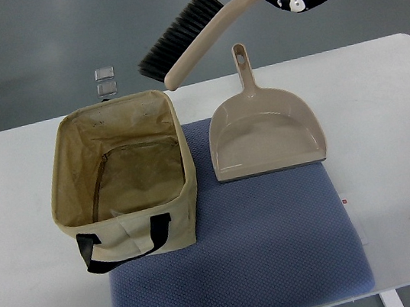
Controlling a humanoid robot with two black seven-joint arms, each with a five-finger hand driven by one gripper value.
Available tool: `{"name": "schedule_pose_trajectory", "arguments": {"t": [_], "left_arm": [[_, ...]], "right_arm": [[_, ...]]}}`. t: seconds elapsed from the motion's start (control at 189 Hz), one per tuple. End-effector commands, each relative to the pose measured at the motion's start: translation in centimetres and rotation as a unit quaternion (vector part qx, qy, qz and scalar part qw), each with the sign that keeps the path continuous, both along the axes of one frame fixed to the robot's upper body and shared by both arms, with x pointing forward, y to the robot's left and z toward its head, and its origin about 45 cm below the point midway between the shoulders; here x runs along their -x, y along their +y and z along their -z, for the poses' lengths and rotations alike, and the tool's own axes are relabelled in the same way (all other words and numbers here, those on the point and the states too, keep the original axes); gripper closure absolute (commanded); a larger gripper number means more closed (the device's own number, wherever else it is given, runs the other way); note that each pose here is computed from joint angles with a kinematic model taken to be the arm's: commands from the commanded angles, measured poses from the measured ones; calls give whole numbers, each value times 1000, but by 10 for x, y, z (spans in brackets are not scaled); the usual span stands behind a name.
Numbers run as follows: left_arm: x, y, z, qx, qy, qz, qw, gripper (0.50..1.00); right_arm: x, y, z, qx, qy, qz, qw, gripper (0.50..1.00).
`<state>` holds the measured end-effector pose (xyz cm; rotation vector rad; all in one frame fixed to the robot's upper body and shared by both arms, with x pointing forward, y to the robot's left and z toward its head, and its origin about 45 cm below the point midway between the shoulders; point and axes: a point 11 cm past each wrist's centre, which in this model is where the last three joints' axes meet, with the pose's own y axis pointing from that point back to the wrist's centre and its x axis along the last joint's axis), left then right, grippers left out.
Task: Put pink broom in yellow bag with right hand
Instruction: 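Lower the brush bristles-first into the beige fabric bag with the right hand, then open the right hand and withdraw it up away from the bag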
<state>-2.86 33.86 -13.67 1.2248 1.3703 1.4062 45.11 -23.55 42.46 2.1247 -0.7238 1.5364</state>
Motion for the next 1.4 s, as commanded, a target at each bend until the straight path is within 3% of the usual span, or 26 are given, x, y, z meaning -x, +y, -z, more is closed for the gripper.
{"name": "schedule_pose_trajectory", "arguments": {"t": [0.0, 0.313, 0.488, 0.552, 0.7, 0.896, 0.949, 0.997, 1.024, 1.114, 1.188, 1.241, 1.395], "left_arm": [[-1, 0, 0, 0, -1, 0, 1000, 500], [-1, 0, 0, 0, -1, 0, 1000, 500], [0, 0, 0, 1, 0, 0, 1000, 500], [0, 0, 0, 1, 0, 0, 1000, 500], [-1, 0, 0, 1, -1, 0, 1000, 500], [0, 0, 0, 0, 0, 0, 1000, 500], [-1, 0, 0, 0, -1, 0, 1000, 500], [0, 0, 0, 1, 0, 0, 1000, 500], [0, 0, 0, 0, 0, 0, 1000, 500], [0, 0, 0, 0, 0, 0, 1000, 500], [-1, 0, 0, 0, -1, 0, 1000, 500], [0, 0, 0, 0, 0, 0, 1000, 500], [0, 0, 0, 1, 0, 0, 1000, 500]], "right_arm": [[0, 35, -6, -5, -3, -36, 999, 1000], [-3, 118, 18, 12, 8, -96, 995, 1000], [-6, 163, 64, 33, 38, -99, 994, 1000], [-10, 177, 82, 39, 45, -77, 995, 975], [-12, 187, 111, 64, 53, -65, 994, 971], [-13, 189, 121, 74, 45, -59, 994, 959], [-13, 187, 124, 71, 43, -55, 995, 899], [-14, 186, 124, 65, 34, -51, 996, 787], [-14, 186, 124, 63, 31, -50, 996, 756], [-14, 185, 125, 61, 30, -48, 997, 738], [-14, 184, 127, 52, 36, -45, 997, 632], [-16, 181, 125, 48, 36, -41, 997, 605], [-18, 178, 121, 39, 34, -36, 998, 587]]}}
